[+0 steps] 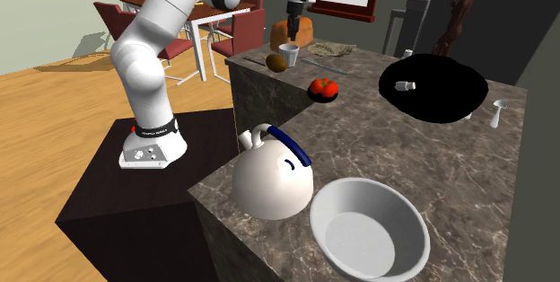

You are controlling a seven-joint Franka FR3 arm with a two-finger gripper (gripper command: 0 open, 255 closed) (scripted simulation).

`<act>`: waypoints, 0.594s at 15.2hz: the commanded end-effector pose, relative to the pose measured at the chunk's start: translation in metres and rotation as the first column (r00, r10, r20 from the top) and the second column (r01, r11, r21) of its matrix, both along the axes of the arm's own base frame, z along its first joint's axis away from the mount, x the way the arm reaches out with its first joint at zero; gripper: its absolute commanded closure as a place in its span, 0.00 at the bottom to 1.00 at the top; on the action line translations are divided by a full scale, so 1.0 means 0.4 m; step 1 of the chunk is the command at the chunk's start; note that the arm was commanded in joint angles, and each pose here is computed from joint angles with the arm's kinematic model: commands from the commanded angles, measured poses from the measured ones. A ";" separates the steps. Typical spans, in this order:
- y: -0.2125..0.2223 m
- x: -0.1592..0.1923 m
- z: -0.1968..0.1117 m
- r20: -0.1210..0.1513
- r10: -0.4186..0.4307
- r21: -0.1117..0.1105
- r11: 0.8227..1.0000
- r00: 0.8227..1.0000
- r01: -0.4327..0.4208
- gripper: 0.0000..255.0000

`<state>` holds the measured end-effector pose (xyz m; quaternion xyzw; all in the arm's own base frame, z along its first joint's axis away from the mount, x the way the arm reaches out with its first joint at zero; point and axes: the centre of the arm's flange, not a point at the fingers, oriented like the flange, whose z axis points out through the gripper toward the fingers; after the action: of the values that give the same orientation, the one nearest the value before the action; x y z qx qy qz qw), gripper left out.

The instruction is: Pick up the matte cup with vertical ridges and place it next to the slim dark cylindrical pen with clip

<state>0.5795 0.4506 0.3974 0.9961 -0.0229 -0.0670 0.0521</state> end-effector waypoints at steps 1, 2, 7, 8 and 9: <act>0.005 0.002 0.063 -0.001 0.000 -0.001 1.000 1.000 0.000 0.00; 0.008 0.006 0.089 -0.001 0.000 -0.001 1.000 1.000 0.000 0.00; 0.008 0.006 0.089 -0.001 0.000 -0.001 1.000 1.000 0.000 0.00; 0.008 0.006 0.089 -0.001 0.000 -0.001 1.000 1.000 0.000 0.00; 0.008 0.006 0.089 -0.001 0.000 -0.001 1.000 1.000 0.000 0.00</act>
<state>0.5819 0.4536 0.4328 0.9961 -0.0230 -0.0675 0.0525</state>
